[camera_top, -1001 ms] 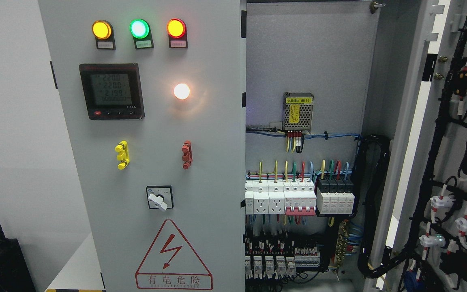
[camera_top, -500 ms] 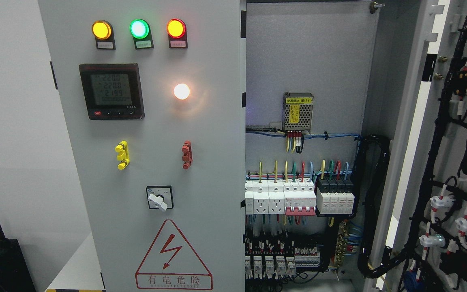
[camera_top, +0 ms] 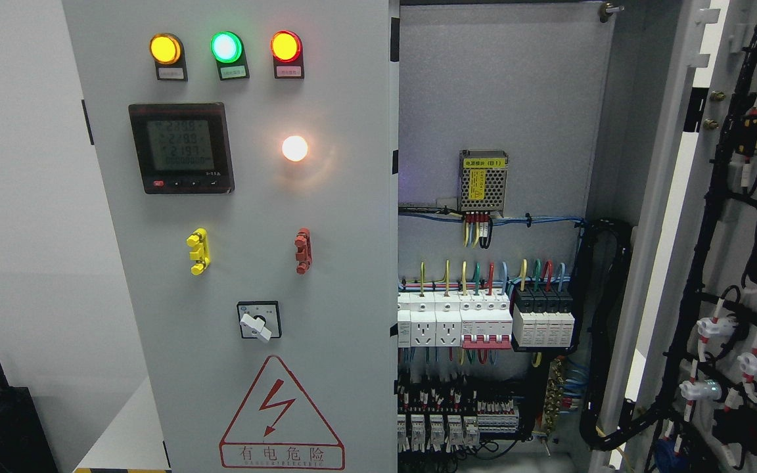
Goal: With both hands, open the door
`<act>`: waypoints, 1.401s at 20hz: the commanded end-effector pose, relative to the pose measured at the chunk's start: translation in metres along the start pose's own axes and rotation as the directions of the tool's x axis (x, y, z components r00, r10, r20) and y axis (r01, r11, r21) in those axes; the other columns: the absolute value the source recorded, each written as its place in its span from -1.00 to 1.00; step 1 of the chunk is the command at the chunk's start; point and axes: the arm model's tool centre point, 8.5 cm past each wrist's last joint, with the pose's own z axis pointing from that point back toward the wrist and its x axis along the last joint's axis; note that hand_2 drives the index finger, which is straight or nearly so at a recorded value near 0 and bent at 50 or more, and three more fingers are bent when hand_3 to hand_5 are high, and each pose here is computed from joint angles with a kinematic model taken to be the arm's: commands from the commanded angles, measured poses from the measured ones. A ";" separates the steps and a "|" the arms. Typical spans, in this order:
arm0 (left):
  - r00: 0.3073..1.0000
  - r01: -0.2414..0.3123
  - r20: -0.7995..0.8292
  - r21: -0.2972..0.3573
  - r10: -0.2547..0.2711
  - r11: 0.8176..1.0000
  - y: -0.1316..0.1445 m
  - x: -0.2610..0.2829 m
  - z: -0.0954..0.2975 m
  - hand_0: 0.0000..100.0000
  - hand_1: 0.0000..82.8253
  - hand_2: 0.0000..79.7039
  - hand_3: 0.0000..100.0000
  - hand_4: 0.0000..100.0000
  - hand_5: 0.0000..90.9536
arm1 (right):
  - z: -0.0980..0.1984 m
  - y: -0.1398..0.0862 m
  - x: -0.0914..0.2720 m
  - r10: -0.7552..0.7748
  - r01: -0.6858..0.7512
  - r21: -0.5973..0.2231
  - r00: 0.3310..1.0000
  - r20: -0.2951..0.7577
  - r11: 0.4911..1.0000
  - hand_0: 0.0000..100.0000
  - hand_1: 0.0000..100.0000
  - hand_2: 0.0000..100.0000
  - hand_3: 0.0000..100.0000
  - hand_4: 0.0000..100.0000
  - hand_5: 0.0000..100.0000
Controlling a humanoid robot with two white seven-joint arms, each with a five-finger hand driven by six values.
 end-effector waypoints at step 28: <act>1.000 0.027 0.012 -0.002 -0.027 1.000 0.000 0.006 -0.001 -1.00 -1.00 -1.00 -1.00 -0.93 -1.00 | -0.028 0.025 0.231 0.036 -0.222 0.153 0.668 0.743 0.963 -1.00 -1.00 -1.00 -1.00 -1.00 -1.00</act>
